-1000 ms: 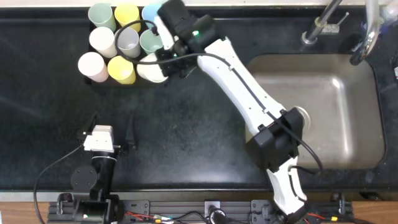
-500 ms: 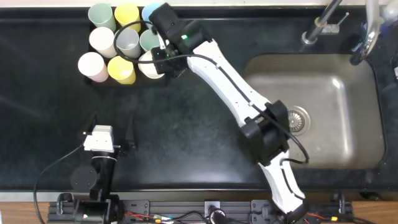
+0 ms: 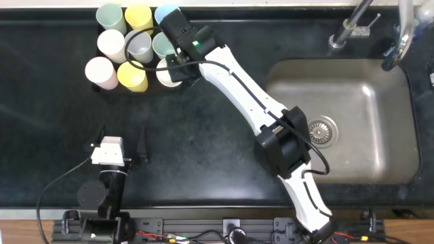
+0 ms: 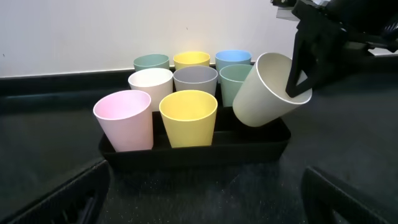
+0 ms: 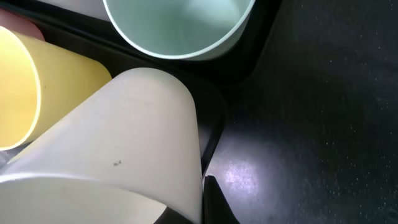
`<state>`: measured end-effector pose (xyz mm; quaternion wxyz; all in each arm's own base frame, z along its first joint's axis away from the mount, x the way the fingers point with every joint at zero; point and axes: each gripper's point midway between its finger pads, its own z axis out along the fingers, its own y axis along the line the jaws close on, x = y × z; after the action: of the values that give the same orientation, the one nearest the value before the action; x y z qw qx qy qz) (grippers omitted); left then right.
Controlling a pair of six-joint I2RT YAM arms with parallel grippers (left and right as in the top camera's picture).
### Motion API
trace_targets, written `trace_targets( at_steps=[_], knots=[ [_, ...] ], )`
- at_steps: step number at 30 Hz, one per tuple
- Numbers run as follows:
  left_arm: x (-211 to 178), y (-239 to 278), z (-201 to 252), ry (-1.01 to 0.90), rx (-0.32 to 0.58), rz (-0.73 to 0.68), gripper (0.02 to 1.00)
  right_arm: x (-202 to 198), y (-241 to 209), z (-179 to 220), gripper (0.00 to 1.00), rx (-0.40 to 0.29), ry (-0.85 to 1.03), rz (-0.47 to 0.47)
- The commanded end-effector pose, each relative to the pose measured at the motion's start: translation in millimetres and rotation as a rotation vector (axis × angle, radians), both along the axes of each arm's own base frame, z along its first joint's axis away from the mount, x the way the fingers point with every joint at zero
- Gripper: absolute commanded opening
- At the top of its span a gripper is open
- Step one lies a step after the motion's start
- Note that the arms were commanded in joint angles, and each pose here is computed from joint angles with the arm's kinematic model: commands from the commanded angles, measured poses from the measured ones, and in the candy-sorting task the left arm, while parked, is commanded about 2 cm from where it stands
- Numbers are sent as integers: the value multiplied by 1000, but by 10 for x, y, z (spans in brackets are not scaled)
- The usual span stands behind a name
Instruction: Store Cups
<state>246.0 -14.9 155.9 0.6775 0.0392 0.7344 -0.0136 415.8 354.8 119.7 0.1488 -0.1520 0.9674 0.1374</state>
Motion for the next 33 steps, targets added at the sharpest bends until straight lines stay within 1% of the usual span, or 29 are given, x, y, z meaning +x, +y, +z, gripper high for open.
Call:
trace_targets(
  at_steps=[1,3,7,12,22,24,33],
  knots=[
    [-5,-6,4,-5,14,-8,1000,-3,52,-37,42,-19,-9,-1],
    [-5,-6,3,-4,14,-8,1000,0,25,-47,42,-33,-12,-6],
    [-5,-6,3,-4,14,-8,1000,0,25,-48,45,-33,-11,-5],
    [-5,-6,3,-4,14,-8,1000,-7,31,-76,104,-37,-7,-4],
    [-5,-6,3,-4,14,-8,1000,-17,53,-87,115,-36,-7,1],
    [-5,-6,4,-5,14,-8,1000,-15,55,-86,141,-35,-8,1],
    [-5,-6,4,-5,14,-8,1000,-11,60,-83,167,-33,-10,1]
  ],
)
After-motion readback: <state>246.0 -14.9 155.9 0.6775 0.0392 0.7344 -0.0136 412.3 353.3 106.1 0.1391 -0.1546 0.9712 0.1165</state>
